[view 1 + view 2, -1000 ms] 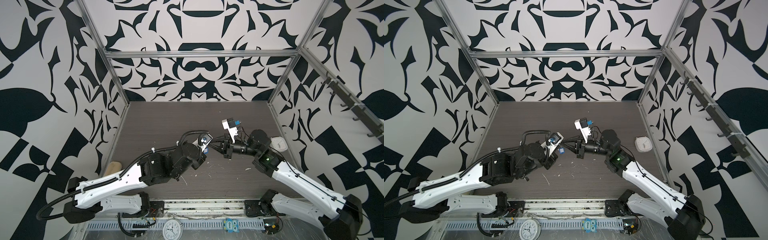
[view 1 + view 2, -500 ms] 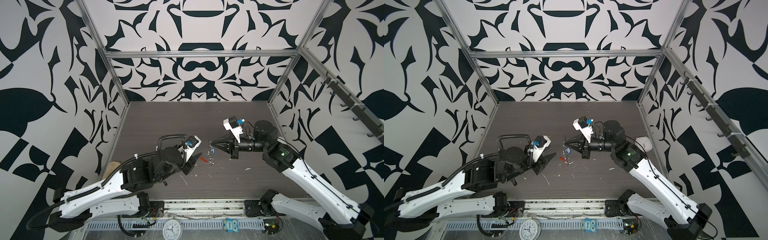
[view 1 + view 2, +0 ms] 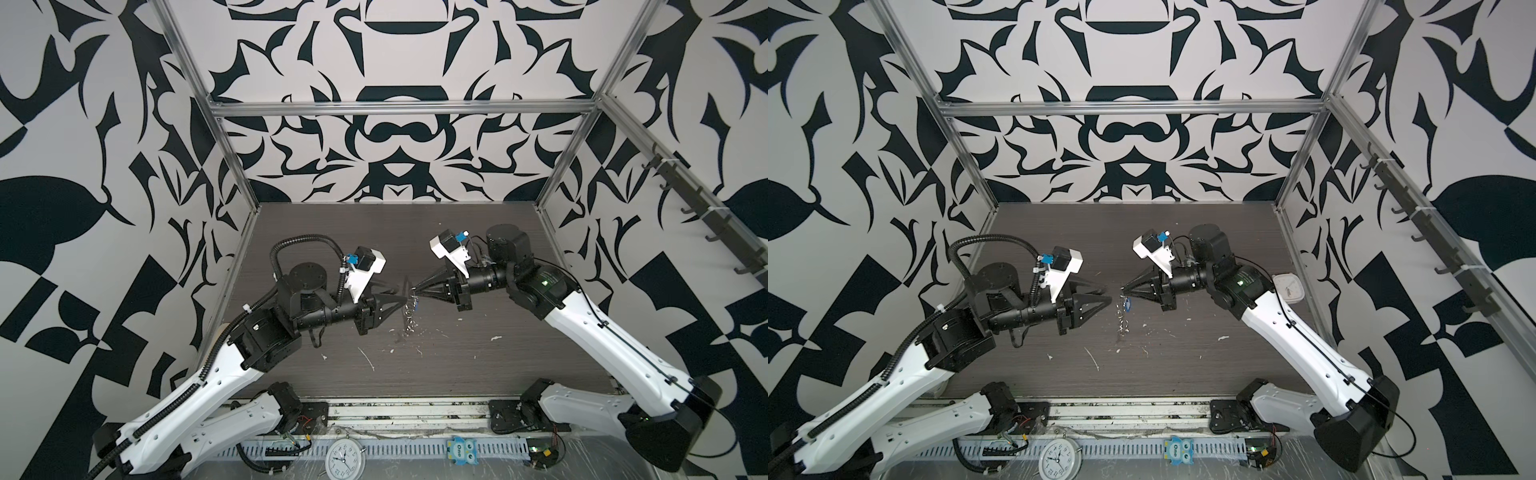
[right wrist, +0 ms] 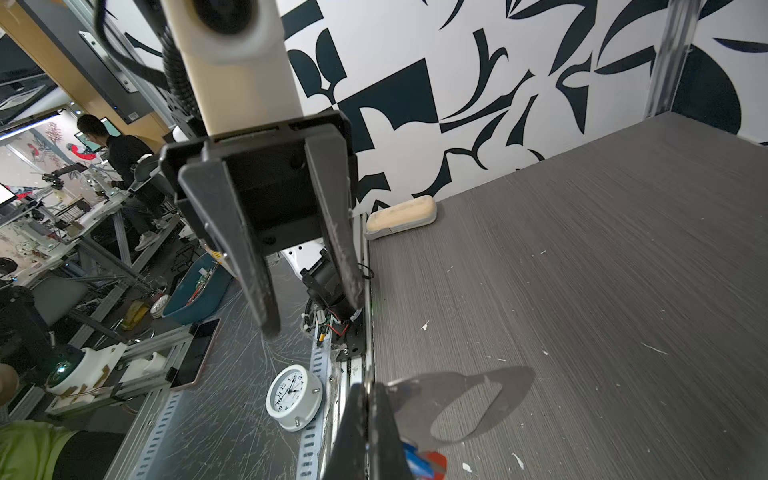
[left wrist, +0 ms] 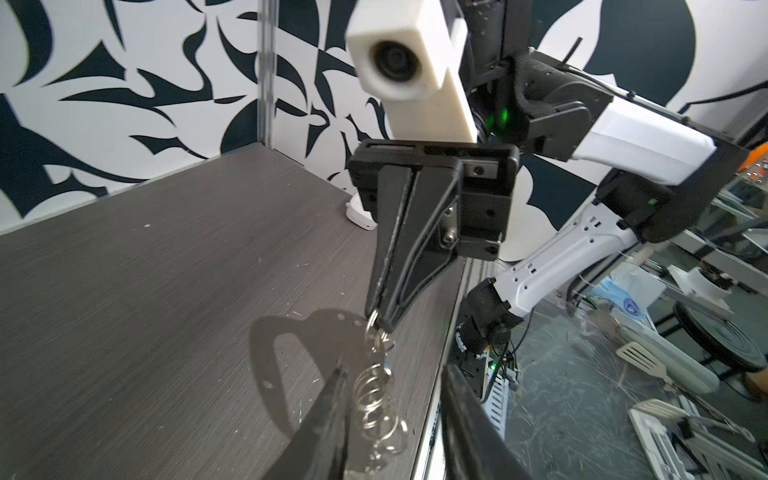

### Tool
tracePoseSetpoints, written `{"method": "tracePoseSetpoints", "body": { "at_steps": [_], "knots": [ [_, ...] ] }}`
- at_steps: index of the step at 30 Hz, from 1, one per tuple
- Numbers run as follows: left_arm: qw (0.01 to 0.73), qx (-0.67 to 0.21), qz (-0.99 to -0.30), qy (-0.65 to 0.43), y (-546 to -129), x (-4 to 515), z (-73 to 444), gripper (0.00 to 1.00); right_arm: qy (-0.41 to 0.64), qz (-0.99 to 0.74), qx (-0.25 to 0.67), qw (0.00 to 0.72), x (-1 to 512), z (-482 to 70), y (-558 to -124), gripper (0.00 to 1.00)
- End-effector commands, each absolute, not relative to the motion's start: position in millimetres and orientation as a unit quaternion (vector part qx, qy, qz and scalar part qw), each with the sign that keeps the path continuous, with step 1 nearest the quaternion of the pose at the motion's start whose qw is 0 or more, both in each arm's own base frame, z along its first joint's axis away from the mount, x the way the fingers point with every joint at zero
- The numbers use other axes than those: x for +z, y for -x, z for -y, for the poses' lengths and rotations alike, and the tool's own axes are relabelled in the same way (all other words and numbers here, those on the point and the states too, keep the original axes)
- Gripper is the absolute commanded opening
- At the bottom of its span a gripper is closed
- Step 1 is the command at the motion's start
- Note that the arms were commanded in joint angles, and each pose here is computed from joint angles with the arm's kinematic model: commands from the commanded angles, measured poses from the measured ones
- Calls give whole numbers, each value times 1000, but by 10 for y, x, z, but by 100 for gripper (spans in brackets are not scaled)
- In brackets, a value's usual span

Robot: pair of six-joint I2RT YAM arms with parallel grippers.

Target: Remove the keys from the keyring

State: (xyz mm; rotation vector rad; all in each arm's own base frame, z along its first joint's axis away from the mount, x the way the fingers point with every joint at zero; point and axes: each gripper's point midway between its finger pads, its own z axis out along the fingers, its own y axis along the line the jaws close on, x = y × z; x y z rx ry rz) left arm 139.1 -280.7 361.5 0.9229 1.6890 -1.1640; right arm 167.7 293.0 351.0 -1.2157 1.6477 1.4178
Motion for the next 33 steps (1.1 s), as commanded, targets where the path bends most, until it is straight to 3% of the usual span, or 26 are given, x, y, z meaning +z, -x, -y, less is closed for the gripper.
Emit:
{"method": "tracePoseSetpoints", "body": {
  "at_steps": [1,24,33],
  "knots": [
    [412,-491,-664,-385,-1315,3611,2876,33,478,-586,551,351,3838,-2903,-1592,0],
    [404,-492,-670,-382,-1431,3571,3016,12,470,-588,558,349,3809,-2886,-1562,0],
    [410,-489,-671,-378,-1455,3600,3013,11,468,-593,557,345,3771,-2887,-1566,0]
  ]
}}
